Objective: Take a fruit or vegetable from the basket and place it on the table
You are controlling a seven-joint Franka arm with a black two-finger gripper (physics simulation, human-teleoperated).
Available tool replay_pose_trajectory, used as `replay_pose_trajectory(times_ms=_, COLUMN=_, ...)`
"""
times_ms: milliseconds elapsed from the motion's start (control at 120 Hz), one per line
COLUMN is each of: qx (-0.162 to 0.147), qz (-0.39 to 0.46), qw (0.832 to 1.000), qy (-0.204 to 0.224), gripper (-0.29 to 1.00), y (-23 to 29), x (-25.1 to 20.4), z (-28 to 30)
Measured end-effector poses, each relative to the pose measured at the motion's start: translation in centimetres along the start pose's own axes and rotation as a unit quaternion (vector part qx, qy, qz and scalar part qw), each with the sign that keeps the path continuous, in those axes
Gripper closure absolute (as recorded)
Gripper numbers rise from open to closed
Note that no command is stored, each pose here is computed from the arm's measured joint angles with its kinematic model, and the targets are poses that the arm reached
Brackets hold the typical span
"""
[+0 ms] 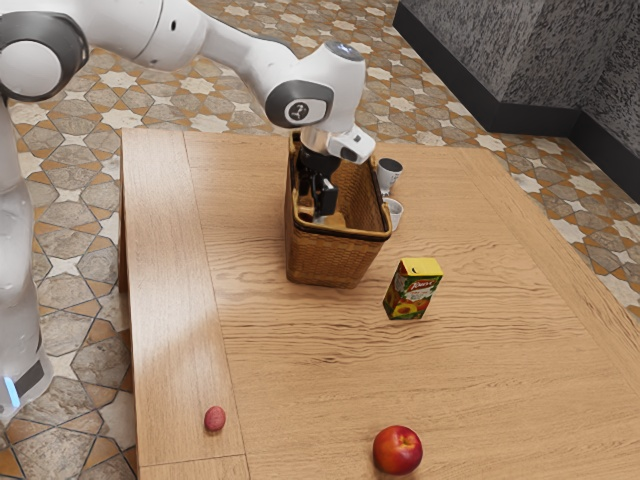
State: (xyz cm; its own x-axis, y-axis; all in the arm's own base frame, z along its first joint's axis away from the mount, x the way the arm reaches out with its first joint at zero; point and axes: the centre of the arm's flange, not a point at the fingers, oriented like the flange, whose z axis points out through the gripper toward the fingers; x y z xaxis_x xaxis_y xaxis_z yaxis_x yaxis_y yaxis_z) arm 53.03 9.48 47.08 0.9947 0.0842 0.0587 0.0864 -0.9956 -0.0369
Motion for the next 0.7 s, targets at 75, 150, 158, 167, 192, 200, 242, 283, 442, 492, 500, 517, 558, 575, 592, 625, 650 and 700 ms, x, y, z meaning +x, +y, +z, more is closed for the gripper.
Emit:
replay_pose_trajectory(times_ms=75, qx=0.0, qz=0.0, qw=1.0, qy=-0.002, gripper=0.0, y=-0.2, x=0.0, z=0.2)
replay_pose_trajectory(times_ms=150, qx=0.0, qz=0.0, qw=1.0, qy=-0.006, gripper=0.0, y=-0.3, x=0.1, z=0.7)
replay_pose_trajectory(times_ms=158, qx=0.0, qz=0.0, qw=1.0, qy=-0.006, gripper=0.0, y=-0.3, x=0.1, z=0.7)
replay_pose_trajectory(times_ms=167, qx=0.0, qz=0.0, qw=1.0, qy=-0.007, gripper=0.0, y=-0.3, x=0.1, z=0.8)
replay_pose_trajectory(times_ms=192, qx=0.0, qz=0.001, qw=1.0, qy=-0.008, gripper=0.0, y=-0.3, x=0.2, z=1.0)
replay_pose_trajectory(times_ms=200, qx=0.0, qz=0.001, qw=1.0, qy=-0.009, gripper=0.0, y=-0.3, x=0.2, z=1.1)
replay_pose_trajectory(times_ms=242, qx=0.0, qz=0.002, qw=1.0, qy=-0.011, gripper=0.0, y=-0.2, x=0.3, z=1.5)
replay_pose_trajectory(times_ms=283, qx=0.0, qz=0.002, qw=1.0, qy=-0.011, gripper=0.0, y=-0.2, x=0.4, z=1.7)
replay_pose_trajectory(times_ms=442, qx=0.0, qz=0.002, qw=1.0, qy=-0.015, gripper=0.0, y=-0.4, x=0.6, z=2.5)
replay_pose_trajectory(times_ms=492, qx=0.0, qz=0.001, qw=1.0, qy=-0.015, gripper=0.0, y=-0.5, x=0.7, z=2.8)
replay_pose_trajectory(times_ms=500, qx=0.0, qz=0.001, qw=1.0, qy=-0.015, gripper=0.0, y=-0.5, x=0.7, z=2.8)
replay_pose_trajectory(times_ms=517, qx=0.0, qz=0.001, qw=1.0, qy=-0.016, gripper=0.0, y=-0.5, x=0.7, z=2.9)
replay_pose_trajectory(times_ms=558, qx=-0.001, qz=0.0, qw=1.0, qy=-0.016, gripper=0.0, y=-0.6, x=0.8, z=3.1)
replay_pose_trajectory(times_ms=575, qx=-0.001, qz=-0.001, qw=1.0, qy=-0.016, gripper=0.0, y=-0.6, x=0.8, z=3.2)
replay_pose_trajectory(times_ms=592, qx=-0.001, qz=-0.001, qw=1.0, qy=-0.016, gripper=0.0, y=-0.7, x=0.8, z=3.2)
replay_pose_trajectory(times_ms=625, qx=-0.001, qz=-0.001, qw=1.0, qy=-0.016, gripper=0.0, y=-0.7, x=0.8, z=3.3)
replay_pose_trajectory(times_ms=650, qx=-0.001, qz=-0.002, qw=1.0, qy=-0.015, gripper=0.0, y=-0.8, x=0.9, z=3.4)
replay_pose_trajectory(times_ms=700, qx=-0.001, qz=-0.003, qw=1.0, qy=-0.015, gripper=0.0, y=-0.9, x=0.9, z=3.5)
